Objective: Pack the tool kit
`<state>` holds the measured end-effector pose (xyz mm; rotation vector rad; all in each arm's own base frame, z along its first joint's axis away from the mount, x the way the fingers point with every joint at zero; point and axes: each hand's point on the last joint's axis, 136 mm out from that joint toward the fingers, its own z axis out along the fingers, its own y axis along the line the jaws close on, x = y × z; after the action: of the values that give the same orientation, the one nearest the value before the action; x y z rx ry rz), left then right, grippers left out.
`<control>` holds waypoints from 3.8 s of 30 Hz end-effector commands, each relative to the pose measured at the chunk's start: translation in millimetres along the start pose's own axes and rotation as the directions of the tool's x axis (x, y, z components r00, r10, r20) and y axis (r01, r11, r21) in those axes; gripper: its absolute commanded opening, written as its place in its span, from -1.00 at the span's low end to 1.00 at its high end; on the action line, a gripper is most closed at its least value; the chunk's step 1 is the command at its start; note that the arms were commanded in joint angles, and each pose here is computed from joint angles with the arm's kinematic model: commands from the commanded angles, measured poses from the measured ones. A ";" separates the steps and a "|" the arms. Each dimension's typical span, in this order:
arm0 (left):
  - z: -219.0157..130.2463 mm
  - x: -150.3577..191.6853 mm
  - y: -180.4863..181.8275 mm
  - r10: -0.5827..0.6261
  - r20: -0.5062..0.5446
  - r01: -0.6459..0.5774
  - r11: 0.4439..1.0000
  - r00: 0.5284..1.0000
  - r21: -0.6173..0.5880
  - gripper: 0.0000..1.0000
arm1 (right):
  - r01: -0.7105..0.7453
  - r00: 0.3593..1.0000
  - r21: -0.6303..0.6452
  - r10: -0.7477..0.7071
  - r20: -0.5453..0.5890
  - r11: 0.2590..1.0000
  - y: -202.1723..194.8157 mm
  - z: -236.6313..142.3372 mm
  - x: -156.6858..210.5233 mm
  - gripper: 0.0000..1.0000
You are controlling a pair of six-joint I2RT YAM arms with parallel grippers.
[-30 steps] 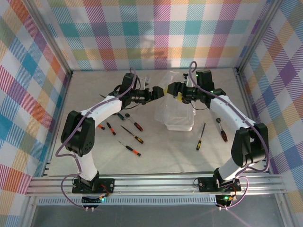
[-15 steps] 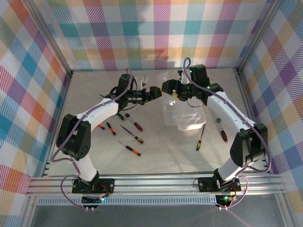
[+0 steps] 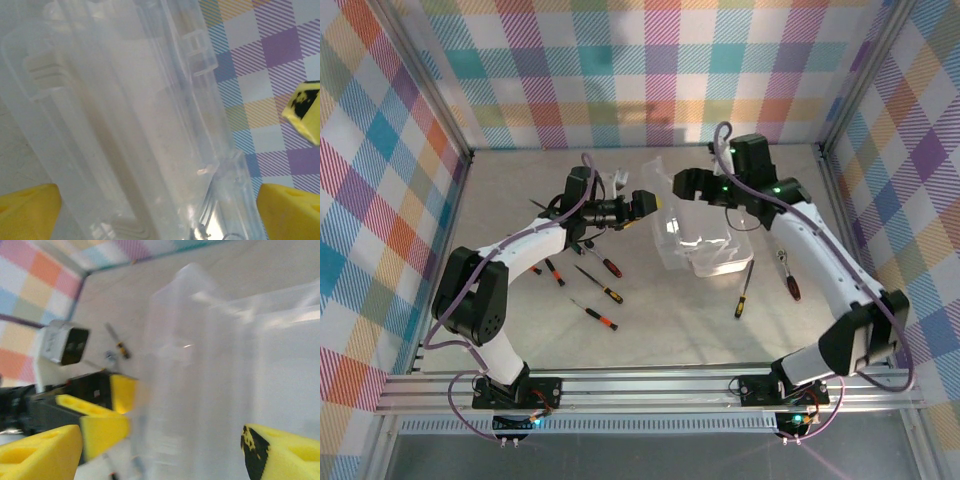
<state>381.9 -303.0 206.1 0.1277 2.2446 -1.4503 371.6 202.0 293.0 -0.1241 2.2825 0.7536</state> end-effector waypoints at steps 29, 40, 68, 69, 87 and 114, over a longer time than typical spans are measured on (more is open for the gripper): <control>12.0 -71.6 102.7 -0.116 0.082 0.123 0.989 0.990 -0.085 0.95 | -0.432 0.862 0.298 0.487 -0.141 0.851 -229.8 66.8 101.5 -0.11; 22.3 -157.2 89.9 -0.110 0.200 0.115 0.993 0.974 -0.013 0.94 | -0.596 0.780 0.249 0.624 -0.046 0.763 -209.0 82.0 107.8 -0.45; -125.6 56.0 29.9 0.027 0.246 0.058 0.941 0.969 -0.333 0.99 | -0.399 0.900 0.591 0.422 0.107 0.701 -233.9 -38.4 98.0 0.41; -119.2 64.2 26.1 0.029 0.229 0.047 0.947 0.973 -0.317 0.99 | -0.447 0.877 0.606 0.457 0.151 0.658 -246.3 -49.5 107.5 0.50; -51.6 116.1 -24.0 0.116 0.037 -0.108 0.979 0.993 -0.171 0.99 | -0.599 0.702 0.591 0.710 0.064 0.540 -305.5 -30.2 186.4 0.70; -51.3 134.9 -36.2 0.096 0.007 -0.095 0.986 0.995 -0.134 0.99 | -0.560 0.695 0.534 0.710 -0.113 0.633 -276.5 -1.3 212.4 -0.15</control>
<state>238.6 -294.7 188.4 0.1739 2.3148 -1.2221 299.3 -3.9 22.9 0.9561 2.7366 0.5145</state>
